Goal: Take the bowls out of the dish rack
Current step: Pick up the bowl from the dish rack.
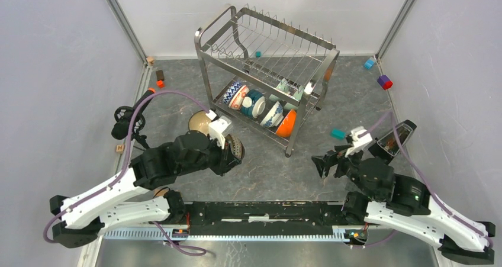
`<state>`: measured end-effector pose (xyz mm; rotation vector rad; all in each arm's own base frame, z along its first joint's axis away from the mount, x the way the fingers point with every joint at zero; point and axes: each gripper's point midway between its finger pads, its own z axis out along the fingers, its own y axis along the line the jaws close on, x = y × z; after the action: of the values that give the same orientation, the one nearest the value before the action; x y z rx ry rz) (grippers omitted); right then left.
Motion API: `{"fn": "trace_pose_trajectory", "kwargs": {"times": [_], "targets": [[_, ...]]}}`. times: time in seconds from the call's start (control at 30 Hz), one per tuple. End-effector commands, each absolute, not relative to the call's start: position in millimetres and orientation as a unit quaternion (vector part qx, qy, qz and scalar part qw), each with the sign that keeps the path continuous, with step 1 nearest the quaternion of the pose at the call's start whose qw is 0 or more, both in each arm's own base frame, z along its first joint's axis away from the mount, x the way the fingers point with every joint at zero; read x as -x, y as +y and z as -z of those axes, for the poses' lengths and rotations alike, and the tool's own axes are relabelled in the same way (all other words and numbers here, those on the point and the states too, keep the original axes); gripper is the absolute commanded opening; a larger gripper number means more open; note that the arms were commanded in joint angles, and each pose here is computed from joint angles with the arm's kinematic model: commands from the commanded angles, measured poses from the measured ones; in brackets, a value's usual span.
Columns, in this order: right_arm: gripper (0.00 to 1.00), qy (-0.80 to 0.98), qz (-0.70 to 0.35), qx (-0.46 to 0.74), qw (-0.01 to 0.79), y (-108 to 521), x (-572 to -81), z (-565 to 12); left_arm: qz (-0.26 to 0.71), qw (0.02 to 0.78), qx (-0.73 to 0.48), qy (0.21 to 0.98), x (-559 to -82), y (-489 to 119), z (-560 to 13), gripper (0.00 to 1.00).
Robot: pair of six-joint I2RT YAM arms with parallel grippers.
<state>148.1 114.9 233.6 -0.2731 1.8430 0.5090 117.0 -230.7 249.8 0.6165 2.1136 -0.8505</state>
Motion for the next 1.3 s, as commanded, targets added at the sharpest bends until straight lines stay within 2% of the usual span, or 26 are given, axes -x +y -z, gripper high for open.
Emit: {"fn": "trace_pose_trajectory", "kwargs": {"times": [0.0, 0.53, 0.73, 0.8, 0.93, 1.27], "targets": [[0.93, 0.804, -0.205, 0.142, 0.539, 122.3, -143.7, -222.1, 0.284, 0.427, -0.286, 0.81, -125.1, -235.0, -249.5, 0.02], [0.93, 0.817, -0.197, 0.214, 0.498, 135.7, -133.2, -214.7, 0.15, 0.402, -0.455, 0.78, -92.7, -247.0, -232.3, 0.02], [0.92, 0.832, -0.194, 0.236, 0.463, 140.0, -124.9, -200.8, 0.137, 0.391, -0.51, 0.754, -81.1, -250.0, -222.2, 0.02], [0.98, 0.843, -0.186, 0.223, 0.453, 136.6, -124.6, -193.4, 0.14, 0.385, -0.528, 0.744, -76.3, -251.2, -220.9, 0.02], [0.98, 0.86, -0.174, 0.2, 0.436, 132.2, -123.5, -184.0, 0.163, 0.359, -0.559, 0.73, -62.6, -261.8, -222.4, 0.02], [0.98, 0.86, -0.237, 0.187, 0.411, 147.6, -109.3, -174.9, 0.121, 0.322, -0.634, 0.693, -48.6, -268.9, -201.8, 0.02]]}}
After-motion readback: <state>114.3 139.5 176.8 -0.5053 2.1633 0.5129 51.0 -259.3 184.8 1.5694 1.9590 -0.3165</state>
